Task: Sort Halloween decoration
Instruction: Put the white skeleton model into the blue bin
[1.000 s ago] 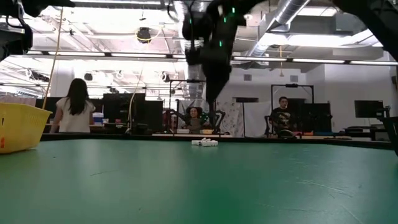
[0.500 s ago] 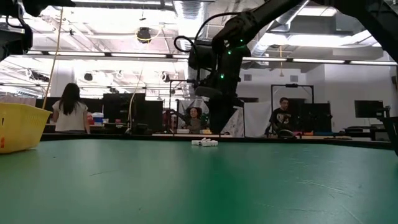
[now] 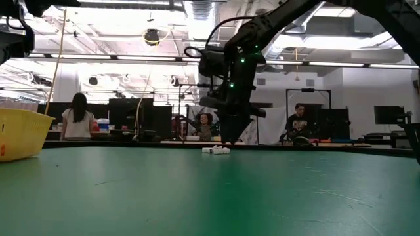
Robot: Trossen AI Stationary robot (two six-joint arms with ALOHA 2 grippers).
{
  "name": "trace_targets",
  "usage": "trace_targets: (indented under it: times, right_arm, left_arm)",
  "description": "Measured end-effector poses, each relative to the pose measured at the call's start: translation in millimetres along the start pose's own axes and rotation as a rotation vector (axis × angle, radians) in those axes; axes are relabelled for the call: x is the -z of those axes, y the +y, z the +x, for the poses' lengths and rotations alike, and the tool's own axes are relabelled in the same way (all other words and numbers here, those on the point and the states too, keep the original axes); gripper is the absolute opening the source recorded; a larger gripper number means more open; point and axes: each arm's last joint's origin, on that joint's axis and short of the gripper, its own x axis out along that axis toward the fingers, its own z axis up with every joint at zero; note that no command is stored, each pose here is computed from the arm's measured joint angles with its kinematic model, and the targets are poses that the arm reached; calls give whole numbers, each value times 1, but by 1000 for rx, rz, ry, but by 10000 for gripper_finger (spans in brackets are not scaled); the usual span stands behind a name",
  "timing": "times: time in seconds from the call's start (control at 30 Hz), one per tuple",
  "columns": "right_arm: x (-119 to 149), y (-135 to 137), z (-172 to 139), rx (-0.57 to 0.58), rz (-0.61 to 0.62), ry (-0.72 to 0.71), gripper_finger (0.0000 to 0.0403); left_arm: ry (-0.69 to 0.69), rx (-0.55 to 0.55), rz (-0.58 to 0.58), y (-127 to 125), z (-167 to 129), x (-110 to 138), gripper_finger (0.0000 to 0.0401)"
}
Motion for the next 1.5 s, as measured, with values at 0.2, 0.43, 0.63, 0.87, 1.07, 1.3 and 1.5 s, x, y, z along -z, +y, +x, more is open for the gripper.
trace_targets:
  times: [0.2,0.43,0.63,0.87,1.07,1.3,1.5]
  right_arm:
    - [10,2,11,-25,61,4,120]
    - [13,13,11,-38,48,-39,120]
    - [18,20,11,-43,43,-31,120]
    - [22,23,10,-19,53,-34,115]
    - [20,18,11,13,67,-40,87]
    - [19,15,11,24,87,-29,23]
    - [19,15,11,23,86,-29,3]
  left_arm:
    - [0,0,0,0,0,0,226]
    - [1,0,0,0,0,0,226]
    - [8,1,-1,0,0,0,226]
    - [6,1,-2,0,0,0,226]
    - [5,1,-2,0,0,0,226]
    - [6,1,-2,0,0,0,226]
    - [6,1,-2,0,0,0,226]
